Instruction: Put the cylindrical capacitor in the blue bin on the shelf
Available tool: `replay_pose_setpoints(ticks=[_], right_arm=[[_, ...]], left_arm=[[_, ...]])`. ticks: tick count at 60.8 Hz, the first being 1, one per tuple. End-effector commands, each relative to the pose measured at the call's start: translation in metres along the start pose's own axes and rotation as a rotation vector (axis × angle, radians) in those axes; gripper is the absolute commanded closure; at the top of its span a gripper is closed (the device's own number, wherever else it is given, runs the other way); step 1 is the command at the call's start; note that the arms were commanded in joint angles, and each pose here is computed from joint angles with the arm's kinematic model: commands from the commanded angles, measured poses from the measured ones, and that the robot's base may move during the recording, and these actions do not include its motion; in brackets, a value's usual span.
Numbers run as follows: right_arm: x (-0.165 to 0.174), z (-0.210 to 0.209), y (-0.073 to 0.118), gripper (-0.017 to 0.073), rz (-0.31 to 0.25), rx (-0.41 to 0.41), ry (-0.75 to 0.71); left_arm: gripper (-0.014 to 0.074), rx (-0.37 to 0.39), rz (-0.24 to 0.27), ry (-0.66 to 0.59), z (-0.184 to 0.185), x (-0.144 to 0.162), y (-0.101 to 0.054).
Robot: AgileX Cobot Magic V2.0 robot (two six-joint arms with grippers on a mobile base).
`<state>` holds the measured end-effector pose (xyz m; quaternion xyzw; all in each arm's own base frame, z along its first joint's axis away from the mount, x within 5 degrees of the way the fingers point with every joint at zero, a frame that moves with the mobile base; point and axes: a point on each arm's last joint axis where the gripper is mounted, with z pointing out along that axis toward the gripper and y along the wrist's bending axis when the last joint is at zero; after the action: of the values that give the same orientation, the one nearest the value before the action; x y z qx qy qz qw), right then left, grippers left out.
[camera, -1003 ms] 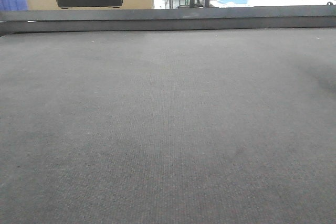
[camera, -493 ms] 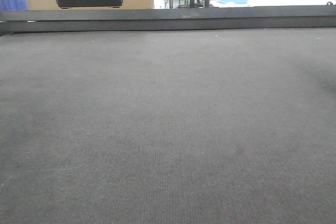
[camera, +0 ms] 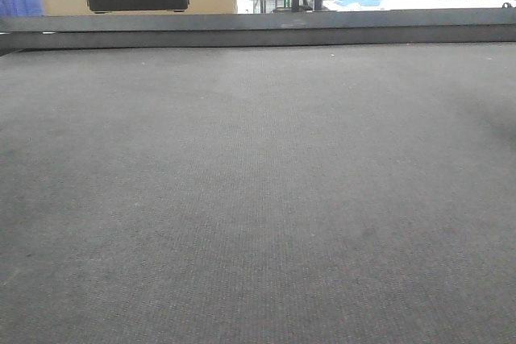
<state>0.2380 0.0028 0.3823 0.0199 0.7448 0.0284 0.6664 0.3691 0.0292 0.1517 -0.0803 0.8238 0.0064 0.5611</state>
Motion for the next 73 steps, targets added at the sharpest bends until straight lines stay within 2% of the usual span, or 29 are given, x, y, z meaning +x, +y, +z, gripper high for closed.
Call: replay_pose_setpoints(ticks=[1, 8, 15, 24, 33, 37, 43, 49, 53, 60, 65, 73], right_arm=[[-0.003, -0.003, -0.001, 0.0670, 0.005, 0.003, -0.012], [0.002, -0.003, 0.000, 0.0670, 0.005, -0.002, 0.035], [0.006, -0.003, 0.000, 0.0670, 0.005, -0.007, 0.084], [0.011, -0.003, 0.001, 0.0670, 0.005, -0.013, 0.139], [0.016, -0.004, 0.001, 0.0670, 0.005, -0.019, 0.199], [0.018, -0.005, 0.002, 0.0670, 0.005, -0.024, 0.221], [0.022, -0.006, 0.005, 0.0670, -0.030, -0.038, 0.259], [0.024, -0.006, 0.011, 0.0670, -0.043, -0.064, 0.284], [0.025, -0.007, 0.014, 0.0670, -0.047, -0.078, 0.293], [0.022, -0.016, 0.020, 0.0670, -0.054, -0.105, 0.293], [0.018, -0.029, 0.021, 0.0670, -0.059, -0.117, 0.293], [0.008, -0.056, 0.019, 0.0670, -0.086, -0.118, 0.256]], left_arm=[[0.0412, -0.004, -0.005, -0.046, -0.005, -0.014, 0.001], [0.0603, 0.004, -0.001, -0.072, -0.015, -0.029, -0.001], [0.0704, 0.015, 0.005, -0.071, -0.028, -0.044, -0.004], [0.0704, 0.065, 0.066, -0.037, -0.053, -0.063, -0.018], [0.0704, 0.165, 0.171, -0.023, -0.096, -0.087, -0.049], [0.0704, 0.201, 0.192, -0.011, -0.114, -0.097, -0.062], [0.0704, 0.250, 0.224, 0.040, -0.141, -0.111, -0.079], [0.0704, 0.285, 0.250, 0.084, -0.164, -0.128, -0.092], [0.0704, 0.295, 0.262, 0.123, -0.176, -0.136, -0.095], [0.0704, 0.314, 0.239, 0.135, -0.201, -0.154, -0.096], [0.0704, 0.322, 0.219, 0.122, -0.219, -0.160, -0.092], [0.0704, 0.322, 0.218, 0.111, -0.249, -0.164, -0.082]])
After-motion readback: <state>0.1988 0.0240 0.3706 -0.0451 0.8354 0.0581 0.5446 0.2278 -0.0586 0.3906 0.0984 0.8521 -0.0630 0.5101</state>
